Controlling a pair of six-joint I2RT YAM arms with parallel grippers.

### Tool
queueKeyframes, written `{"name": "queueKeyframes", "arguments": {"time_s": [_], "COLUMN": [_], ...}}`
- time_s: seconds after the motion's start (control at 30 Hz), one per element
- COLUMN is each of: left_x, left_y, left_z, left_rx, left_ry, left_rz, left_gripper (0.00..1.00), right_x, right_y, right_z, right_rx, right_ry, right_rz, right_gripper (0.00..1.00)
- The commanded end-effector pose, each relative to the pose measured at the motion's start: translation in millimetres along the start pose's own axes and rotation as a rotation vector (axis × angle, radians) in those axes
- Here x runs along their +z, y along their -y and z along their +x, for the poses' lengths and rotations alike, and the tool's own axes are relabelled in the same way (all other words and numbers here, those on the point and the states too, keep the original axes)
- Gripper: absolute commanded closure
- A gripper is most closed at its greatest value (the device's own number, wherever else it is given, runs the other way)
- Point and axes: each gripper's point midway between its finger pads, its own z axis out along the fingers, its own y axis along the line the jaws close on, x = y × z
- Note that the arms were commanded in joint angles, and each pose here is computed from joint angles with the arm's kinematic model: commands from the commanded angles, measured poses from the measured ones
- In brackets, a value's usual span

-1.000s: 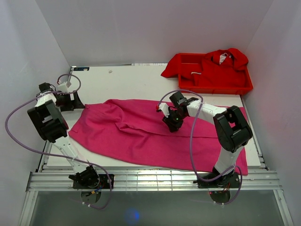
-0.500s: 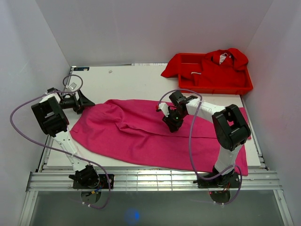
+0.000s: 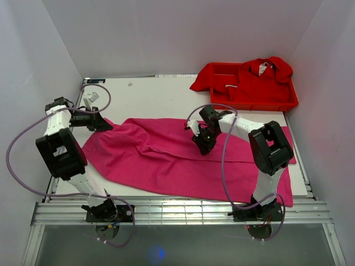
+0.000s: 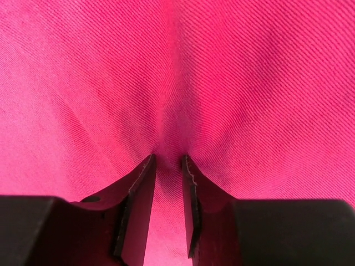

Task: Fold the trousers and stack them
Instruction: Flatten the trousers out

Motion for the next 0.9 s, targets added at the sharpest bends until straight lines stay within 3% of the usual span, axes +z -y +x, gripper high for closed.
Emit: {"name": "queueKeyframes", "arguments": {"time_s": [0.0,0.17,0.4,0.57,0.63,0.73,0.8,0.87], "left_x": [5.4,26.0,46.4,71.8,83.1,83.6,80.3,81.0], "left_y": [68.0,77.4,71.9,51.7,54.8,52.6,52.0,53.3], "left_z": [24.0,126.6,208.7,187.1,179.3,197.4,195.6,199.5], "left_rx": [0.370,0.546,0.819,1.161,1.327,1.525,1.651,1.732], "left_ry": [-0.124,-0.435,-0.756,-0.735,-0.724,-0.779,-0.788,-0.792], "left_rz": [0.020,-0.006,-0.048,-0.220,-0.239,-0.234,-0.258,-0.250], "left_gripper": [1.00,1.00,0.98,0.90,0.90,0.89,0.90,0.90], "right_x": [7.1,-8.5,-73.4,-120.3,-104.4,-71.9,-58.1,-32.6], "right_y": [-11.2,1.6,36.8,37.5,15.4,-35.5,-50.3,-65.6], "right_z": [34.5,12.6,-75.4,-197.0,-245.0,-270.6,-288.1,-303.3], "right_rx": [0.089,0.101,0.048,0.029,0.007,-0.045,-0.056,-0.027], "right_ry": [-0.131,-0.036,0.257,0.559,0.601,0.599,0.639,0.643], "right_rz": [-0.057,-0.057,-0.044,-0.159,-0.272,-0.390,-0.462,-0.527], "right_gripper": [0.69,0.67,0.57,0.33,0.30,0.19,0.08,0.03]}}
